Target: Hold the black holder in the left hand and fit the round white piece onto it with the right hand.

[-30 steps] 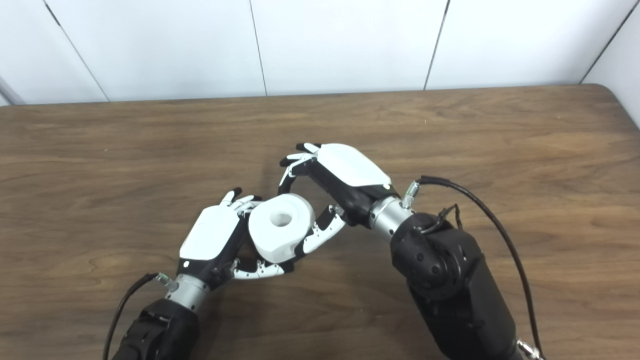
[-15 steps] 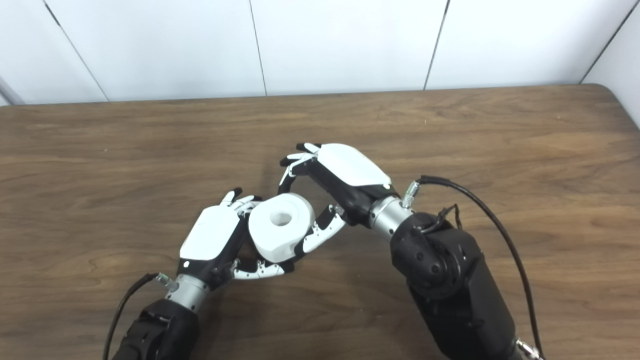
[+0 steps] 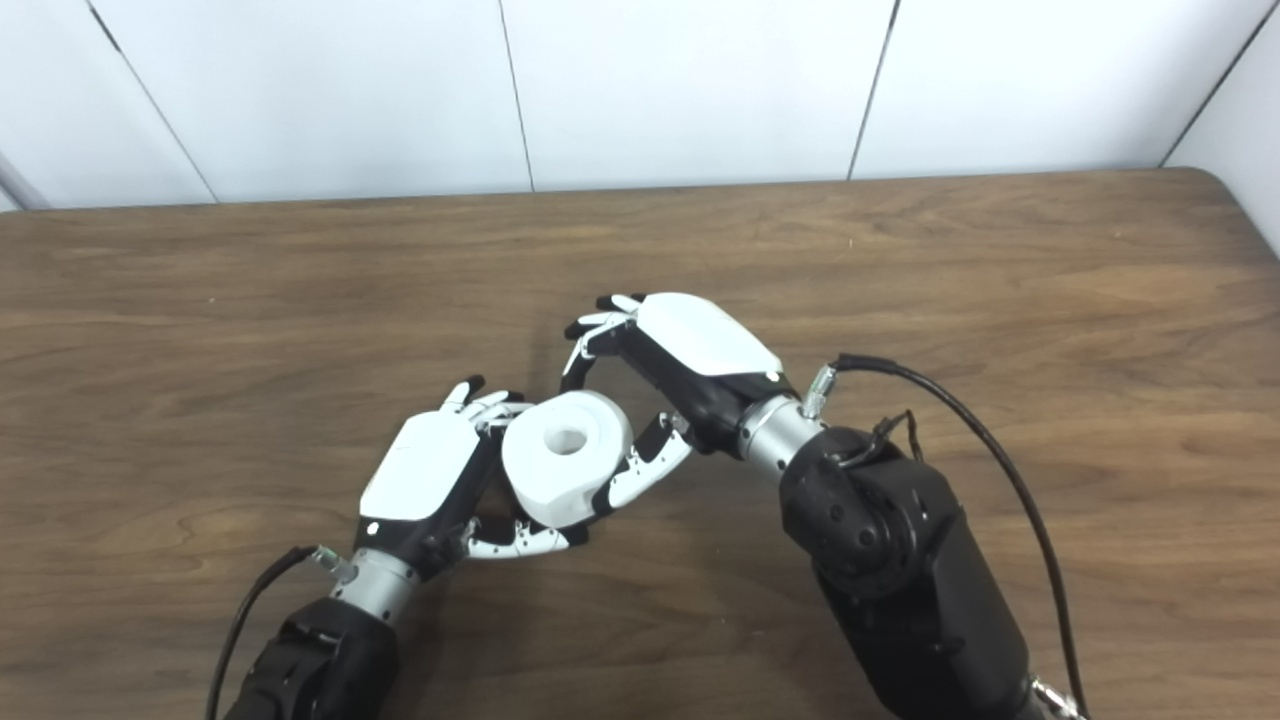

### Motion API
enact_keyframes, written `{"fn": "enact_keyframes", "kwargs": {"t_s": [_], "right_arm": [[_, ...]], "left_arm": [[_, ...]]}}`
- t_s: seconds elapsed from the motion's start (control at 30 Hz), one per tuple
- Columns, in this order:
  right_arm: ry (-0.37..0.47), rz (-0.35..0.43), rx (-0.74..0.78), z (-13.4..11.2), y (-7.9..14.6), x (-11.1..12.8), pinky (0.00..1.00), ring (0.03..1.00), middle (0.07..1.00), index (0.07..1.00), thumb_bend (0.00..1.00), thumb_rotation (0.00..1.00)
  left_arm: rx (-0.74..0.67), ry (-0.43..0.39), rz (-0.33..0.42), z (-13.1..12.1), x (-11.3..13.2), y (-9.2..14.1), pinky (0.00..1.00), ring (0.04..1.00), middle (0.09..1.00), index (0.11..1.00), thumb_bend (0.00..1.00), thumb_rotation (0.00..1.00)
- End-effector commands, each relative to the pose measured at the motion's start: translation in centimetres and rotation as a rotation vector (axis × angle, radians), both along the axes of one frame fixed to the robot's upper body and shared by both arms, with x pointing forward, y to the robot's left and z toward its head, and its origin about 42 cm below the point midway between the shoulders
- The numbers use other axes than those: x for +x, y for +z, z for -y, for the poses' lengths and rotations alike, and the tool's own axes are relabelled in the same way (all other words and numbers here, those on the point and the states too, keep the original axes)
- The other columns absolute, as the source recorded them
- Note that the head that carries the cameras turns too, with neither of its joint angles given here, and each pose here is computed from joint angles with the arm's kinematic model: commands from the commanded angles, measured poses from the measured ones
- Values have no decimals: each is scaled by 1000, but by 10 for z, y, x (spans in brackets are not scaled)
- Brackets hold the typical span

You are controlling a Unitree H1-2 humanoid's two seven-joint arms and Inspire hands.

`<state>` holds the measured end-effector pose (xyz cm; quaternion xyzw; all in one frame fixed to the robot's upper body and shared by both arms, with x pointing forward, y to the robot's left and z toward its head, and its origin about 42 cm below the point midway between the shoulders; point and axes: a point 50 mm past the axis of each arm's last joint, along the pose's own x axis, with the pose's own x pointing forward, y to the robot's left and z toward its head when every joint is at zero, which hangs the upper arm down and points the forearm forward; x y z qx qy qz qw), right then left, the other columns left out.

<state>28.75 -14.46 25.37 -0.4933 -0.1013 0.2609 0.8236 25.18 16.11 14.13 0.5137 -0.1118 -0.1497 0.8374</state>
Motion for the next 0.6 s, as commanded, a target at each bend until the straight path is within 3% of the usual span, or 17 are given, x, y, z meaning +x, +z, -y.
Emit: {"fn": "enact_keyframes", "kwargs": {"t_s": [0.0,0.1,0.13,0.17,0.23,0.37,0.57], "right_arm": [[12,88,6,-2,15,2,1000,952,850,492,524,152],[11,86,4,-1,16,3,1000,953,847,494,523,156],[11,85,4,0,16,3,1000,952,847,555,721,223],[12,84,3,0,16,3,1000,953,848,589,828,262],[12,77,-1,0,16,3,1000,960,859,626,940,301],[16,72,-17,0,15,3,1000,991,898,689,996,348],[23,77,-52,2,14,3,1000,1000,949,778,1000,405]], "left_arm": [[4,-6,27,2,1,5,1000,877,789,486,522,52],[4,-6,26,1,1,5,1000,877,790,486,522,52],[6,-6,26,1,1,5,1000,877,790,486,522,52],[8,-6,27,1,1,5,1000,877,790,486,522,53],[10,-6,28,1,2,5,1000,876,789,486,522,53],[7,-4,28,1,2,5,1000,880,790,486,522,53],[8,-5,26,2,2,4,1000,879,790,486,522,53]]}}
